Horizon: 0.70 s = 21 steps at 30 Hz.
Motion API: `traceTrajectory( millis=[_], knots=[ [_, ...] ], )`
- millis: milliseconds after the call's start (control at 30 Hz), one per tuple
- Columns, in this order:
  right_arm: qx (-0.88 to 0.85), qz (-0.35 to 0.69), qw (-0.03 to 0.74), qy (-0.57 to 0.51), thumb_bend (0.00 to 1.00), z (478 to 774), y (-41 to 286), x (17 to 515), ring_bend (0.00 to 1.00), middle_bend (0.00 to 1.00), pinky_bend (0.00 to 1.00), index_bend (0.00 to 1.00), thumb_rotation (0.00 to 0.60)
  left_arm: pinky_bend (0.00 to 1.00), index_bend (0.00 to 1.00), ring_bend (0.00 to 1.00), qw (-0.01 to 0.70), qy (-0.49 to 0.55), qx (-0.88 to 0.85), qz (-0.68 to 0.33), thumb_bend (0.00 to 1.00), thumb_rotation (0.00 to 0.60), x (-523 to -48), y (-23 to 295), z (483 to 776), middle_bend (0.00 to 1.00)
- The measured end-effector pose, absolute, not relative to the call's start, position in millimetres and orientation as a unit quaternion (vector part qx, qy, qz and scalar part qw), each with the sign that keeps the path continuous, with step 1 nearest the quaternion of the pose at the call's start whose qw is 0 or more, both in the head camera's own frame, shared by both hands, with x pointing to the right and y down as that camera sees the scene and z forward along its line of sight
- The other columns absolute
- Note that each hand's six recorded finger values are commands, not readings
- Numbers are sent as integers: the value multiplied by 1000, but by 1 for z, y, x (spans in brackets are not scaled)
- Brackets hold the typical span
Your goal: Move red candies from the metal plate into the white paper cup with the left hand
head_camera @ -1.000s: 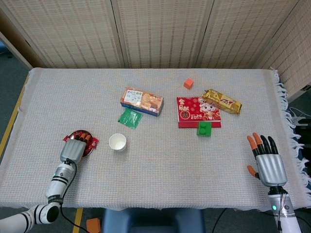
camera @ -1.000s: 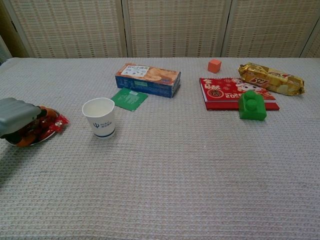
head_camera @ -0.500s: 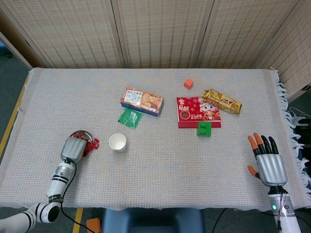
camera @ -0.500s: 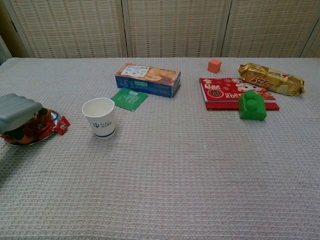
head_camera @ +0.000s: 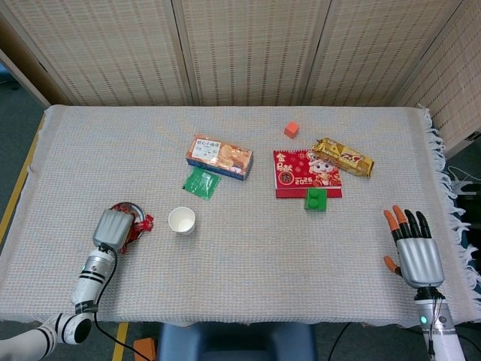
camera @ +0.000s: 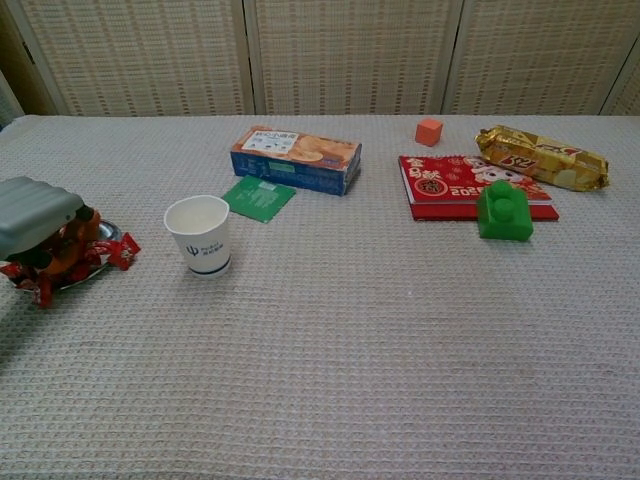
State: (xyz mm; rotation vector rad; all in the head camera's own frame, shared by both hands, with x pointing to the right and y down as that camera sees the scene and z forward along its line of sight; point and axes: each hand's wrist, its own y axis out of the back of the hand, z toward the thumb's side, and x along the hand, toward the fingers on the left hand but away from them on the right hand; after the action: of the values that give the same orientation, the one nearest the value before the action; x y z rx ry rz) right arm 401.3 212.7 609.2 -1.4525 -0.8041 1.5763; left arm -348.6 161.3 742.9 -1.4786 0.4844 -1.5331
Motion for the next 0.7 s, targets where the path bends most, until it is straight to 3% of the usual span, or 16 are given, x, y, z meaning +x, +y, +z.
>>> traceTrajectory(
  millis=[200,700],
  knots=[
    [-577,629,413,-318,116,611,212,401,0,0,0,0,600,1000,729,625,468,213,-594,-618,705,600,-354,157,737,717],
    [-579,630,412,-313,116,613,213,399,0,0,0,0,600,1000,746,655,492,263,-584,-590,742,600,-355,148,708,741]
  ],
)
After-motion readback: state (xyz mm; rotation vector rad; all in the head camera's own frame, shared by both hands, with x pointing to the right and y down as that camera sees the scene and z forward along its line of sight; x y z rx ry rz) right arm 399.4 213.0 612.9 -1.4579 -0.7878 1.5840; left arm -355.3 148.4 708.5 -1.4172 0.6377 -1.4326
